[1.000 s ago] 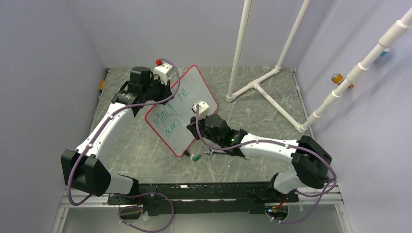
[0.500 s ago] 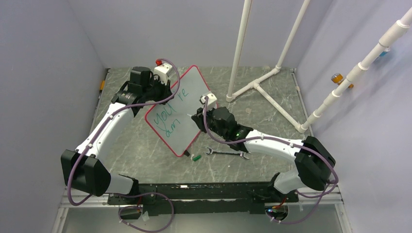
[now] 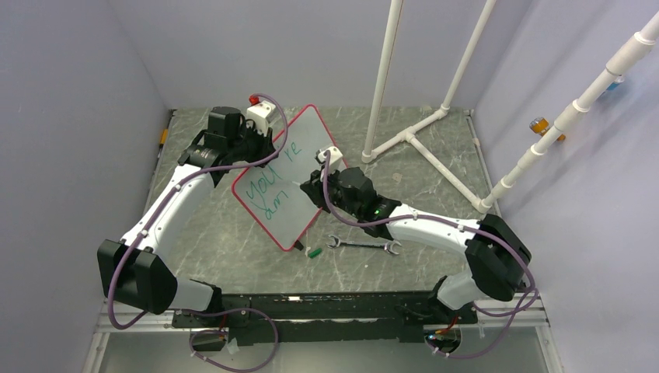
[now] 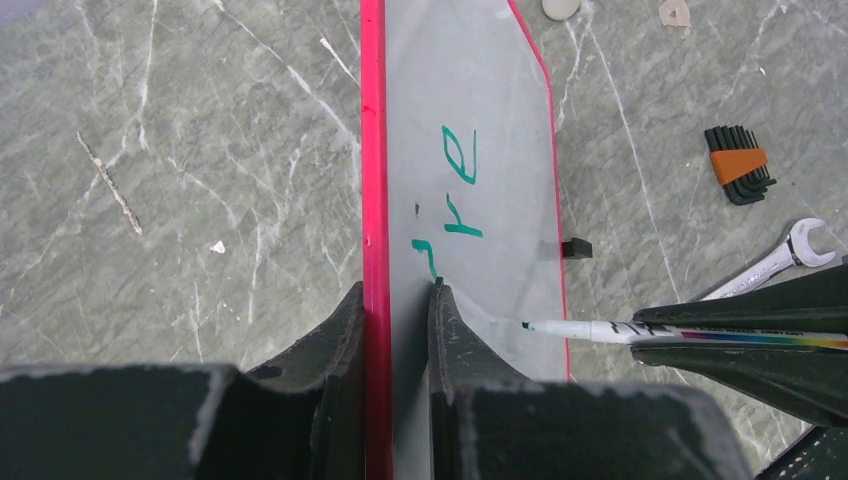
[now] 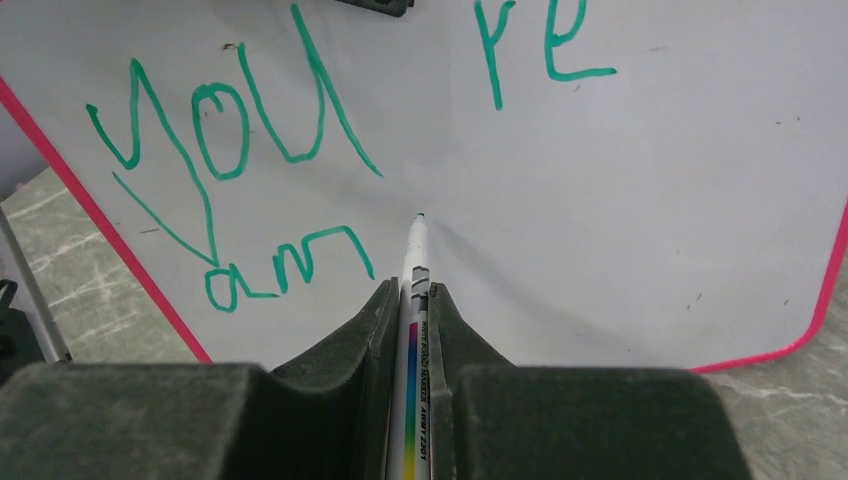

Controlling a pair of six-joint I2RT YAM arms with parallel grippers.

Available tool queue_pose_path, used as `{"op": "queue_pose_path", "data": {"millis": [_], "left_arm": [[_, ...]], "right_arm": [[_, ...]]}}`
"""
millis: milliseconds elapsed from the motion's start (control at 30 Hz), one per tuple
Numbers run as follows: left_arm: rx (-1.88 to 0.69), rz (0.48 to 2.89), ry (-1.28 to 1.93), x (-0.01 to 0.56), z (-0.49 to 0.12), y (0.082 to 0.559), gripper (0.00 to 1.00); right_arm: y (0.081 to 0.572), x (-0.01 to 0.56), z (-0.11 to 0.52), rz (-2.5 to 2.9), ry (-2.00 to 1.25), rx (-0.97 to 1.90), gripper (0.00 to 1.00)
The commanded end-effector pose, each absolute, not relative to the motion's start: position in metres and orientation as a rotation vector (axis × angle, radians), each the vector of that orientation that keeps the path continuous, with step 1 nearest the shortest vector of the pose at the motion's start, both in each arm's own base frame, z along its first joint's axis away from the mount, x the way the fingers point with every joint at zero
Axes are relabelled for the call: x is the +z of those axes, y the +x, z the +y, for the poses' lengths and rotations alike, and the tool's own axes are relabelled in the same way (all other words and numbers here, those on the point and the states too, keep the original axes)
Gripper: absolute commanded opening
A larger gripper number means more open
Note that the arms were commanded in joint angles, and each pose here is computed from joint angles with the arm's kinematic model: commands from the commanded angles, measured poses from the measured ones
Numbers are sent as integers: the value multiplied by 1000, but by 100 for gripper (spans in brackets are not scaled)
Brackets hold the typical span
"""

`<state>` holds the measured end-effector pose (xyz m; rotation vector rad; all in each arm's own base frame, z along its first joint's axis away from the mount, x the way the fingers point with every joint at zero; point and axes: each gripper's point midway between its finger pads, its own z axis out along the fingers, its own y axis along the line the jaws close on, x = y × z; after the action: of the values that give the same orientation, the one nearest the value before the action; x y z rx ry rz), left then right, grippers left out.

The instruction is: Write a sentence on the whiteboard

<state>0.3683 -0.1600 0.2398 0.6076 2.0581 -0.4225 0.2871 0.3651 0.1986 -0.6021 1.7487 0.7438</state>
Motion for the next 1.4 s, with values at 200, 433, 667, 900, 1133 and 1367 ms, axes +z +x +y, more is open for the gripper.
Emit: {"op": "queue_pose_path", "data": {"millis": [200, 433, 667, 900, 1133, 1367], "left_arm": [[-111, 2174, 748, 202, -113, 366, 0], [-114, 2171, 748, 203, -114, 366, 0], [-114, 2169, 747, 204, -114, 365, 0], [-118, 2169, 749, 205, -114, 365, 0], [-120, 2167, 745, 206, -115, 366, 0], [-121, 2169, 747, 205, -115, 365, 0]], "right_arm": [[294, 226, 385, 1664, -596, 820, 0], [285, 226, 389, 1658, -636, 857, 0], [277, 215, 391, 1680, -672, 890, 0], [271, 202, 386, 1716, -674, 894, 0], [269, 191, 379, 1746, -679, 863, 0], [273, 189, 373, 1754, -669, 816, 0]]}}
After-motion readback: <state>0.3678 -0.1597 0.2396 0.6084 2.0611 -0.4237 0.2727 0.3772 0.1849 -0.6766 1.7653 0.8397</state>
